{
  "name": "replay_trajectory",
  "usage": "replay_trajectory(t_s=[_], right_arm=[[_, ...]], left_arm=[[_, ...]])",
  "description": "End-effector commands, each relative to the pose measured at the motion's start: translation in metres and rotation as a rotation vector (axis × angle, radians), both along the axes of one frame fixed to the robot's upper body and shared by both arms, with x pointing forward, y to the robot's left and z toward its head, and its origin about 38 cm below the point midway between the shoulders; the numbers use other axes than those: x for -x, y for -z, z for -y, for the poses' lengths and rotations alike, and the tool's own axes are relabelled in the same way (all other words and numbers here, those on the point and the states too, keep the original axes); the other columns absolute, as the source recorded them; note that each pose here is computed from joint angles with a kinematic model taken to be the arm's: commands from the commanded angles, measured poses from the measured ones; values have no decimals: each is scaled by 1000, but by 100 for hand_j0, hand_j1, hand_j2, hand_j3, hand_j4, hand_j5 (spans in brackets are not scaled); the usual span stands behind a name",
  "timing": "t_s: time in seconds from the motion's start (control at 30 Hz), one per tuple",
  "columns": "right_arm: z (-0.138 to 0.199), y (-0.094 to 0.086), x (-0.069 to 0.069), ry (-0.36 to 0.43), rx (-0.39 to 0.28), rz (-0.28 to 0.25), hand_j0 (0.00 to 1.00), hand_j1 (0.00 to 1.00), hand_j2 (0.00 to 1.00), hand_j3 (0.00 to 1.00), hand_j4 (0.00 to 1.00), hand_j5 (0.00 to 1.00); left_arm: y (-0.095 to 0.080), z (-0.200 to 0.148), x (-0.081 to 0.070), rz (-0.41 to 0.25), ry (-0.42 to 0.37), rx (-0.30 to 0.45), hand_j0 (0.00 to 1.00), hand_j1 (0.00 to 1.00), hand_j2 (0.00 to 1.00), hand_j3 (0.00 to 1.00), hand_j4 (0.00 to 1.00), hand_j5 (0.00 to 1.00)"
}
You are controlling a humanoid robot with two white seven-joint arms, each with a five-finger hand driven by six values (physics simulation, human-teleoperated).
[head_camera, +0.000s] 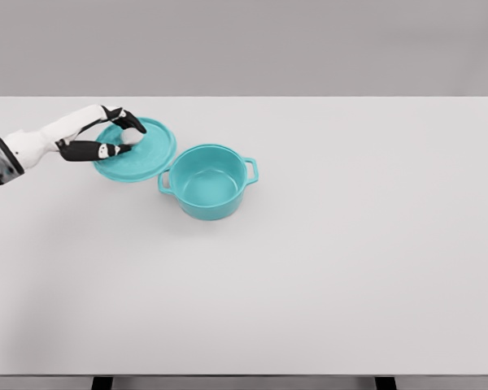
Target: Cover the pot with left arm
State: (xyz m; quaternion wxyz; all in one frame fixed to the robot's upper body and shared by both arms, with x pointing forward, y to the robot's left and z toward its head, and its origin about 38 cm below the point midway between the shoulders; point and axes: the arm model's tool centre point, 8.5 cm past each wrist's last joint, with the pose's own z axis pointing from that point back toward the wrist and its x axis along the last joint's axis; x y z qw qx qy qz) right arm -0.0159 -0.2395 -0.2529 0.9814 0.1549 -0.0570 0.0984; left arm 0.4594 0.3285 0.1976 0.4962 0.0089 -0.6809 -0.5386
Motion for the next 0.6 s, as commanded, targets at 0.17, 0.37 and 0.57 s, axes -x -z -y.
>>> replay_trajectory(t_s=[0.17, 0.37, 0.57], right_arm=[[0, 0, 0, -1, 0, 0, 100, 100, 100, 100, 100, 100], [0, 0, 0, -1, 0, 0, 100, 100, 100, 100, 100, 100], [0, 0, 0, -1, -1, 2, 100, 100, 100, 100, 100, 100]], left_arm=[[3, 20, -2, 4, 29, 38, 57, 57, 57, 57, 57, 57], [9, 35, -6, 24, 28, 25, 57, 57, 57, 57, 57, 57], [15, 39, -8, 11, 23, 37, 57, 57, 57, 57, 57, 57]])
